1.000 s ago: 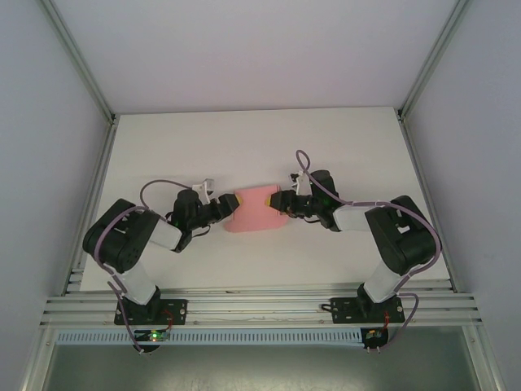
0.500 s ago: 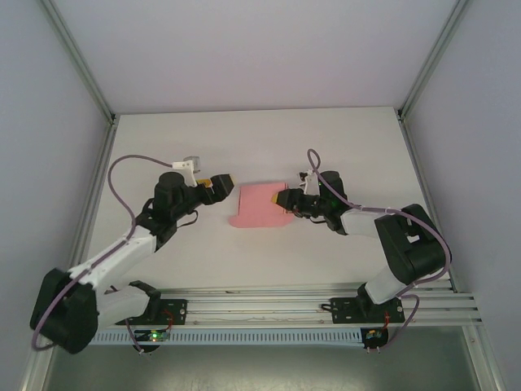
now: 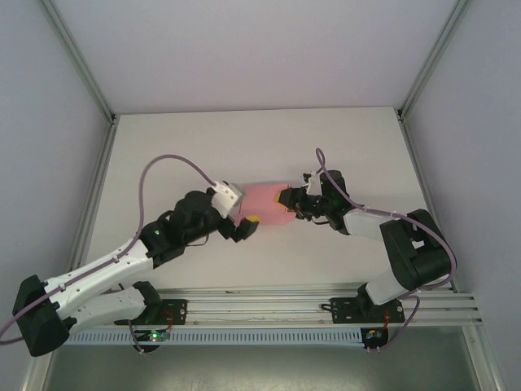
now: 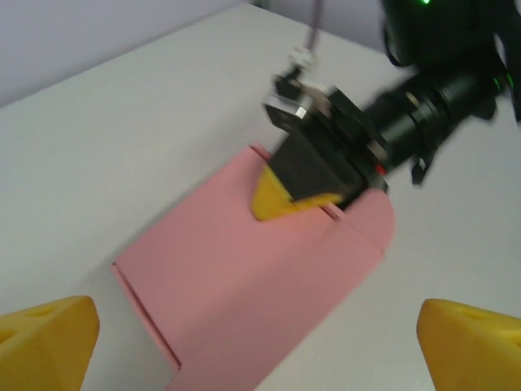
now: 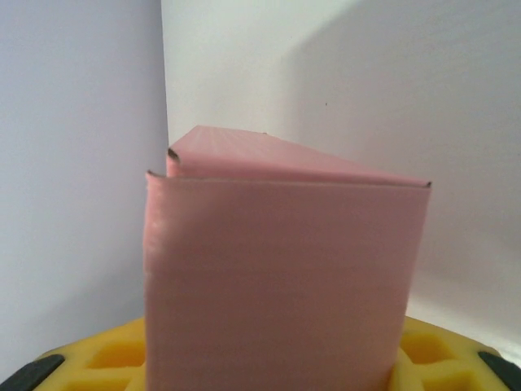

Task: Assemble paper box

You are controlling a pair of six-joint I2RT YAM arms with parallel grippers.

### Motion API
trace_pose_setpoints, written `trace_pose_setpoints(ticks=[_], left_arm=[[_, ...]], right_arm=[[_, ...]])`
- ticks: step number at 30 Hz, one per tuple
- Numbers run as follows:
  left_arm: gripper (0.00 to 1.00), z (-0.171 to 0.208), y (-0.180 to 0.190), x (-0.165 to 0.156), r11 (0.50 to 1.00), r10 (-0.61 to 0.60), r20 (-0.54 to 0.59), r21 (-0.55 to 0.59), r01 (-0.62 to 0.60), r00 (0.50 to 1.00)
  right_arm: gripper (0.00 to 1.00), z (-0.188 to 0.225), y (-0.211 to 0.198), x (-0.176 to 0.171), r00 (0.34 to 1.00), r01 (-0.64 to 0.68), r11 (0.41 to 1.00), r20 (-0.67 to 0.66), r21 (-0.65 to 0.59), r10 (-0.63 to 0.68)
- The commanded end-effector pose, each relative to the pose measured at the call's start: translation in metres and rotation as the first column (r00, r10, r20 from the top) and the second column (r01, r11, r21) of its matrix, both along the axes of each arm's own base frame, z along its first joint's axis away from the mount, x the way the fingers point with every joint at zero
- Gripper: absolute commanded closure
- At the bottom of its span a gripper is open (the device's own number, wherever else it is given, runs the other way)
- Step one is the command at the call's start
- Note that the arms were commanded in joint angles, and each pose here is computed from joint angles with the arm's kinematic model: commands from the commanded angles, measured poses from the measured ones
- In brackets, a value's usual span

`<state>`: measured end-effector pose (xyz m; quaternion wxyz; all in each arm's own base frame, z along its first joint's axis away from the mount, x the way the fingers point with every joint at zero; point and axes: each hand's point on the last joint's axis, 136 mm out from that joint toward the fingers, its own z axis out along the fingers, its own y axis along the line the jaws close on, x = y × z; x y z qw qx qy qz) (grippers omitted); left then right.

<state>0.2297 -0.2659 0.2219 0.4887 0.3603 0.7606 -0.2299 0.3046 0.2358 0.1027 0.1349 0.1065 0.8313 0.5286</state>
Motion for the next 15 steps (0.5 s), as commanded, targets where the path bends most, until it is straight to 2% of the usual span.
trace_pose_setpoints(ticks=[1, 8, 11, 15], left_arm=[[0.0, -0.024, -0.005, -0.008, 0.965, -0.097, 0.15, 0.254, 0.057, 0.984], [0.0, -0.055, -0.022, 0.0, 0.825, -0.168, 0.314, 0.564, -0.041, 0.934], [0.0, -0.075, -0.022, 0.006, 0.778, -0.182, 0.321, 0.625, -0.063, 0.93], [0.0, -0.084, -0.022, 0.017, 0.746, -0.164, 0.347, 0.656, -0.114, 0.924]], right_arm=[[0.68, 0.012, -0.002, 0.0, 0.999, 0.01, 1.0, -0.041, 0.028, -0.009], [0.68, 0.013, -0.002, -0.015, 0.984, -0.006, 0.997, -0.175, 0.071, 0.019], [0.68, 0.015, -0.002, -0.016, 0.979, 0.007, 0.997, -0.205, 0.078, 0.009], [0.68, 0.012, 0.002, -0.027, 0.945, -0.018, 0.992, -0.322, 0.123, 0.057]])
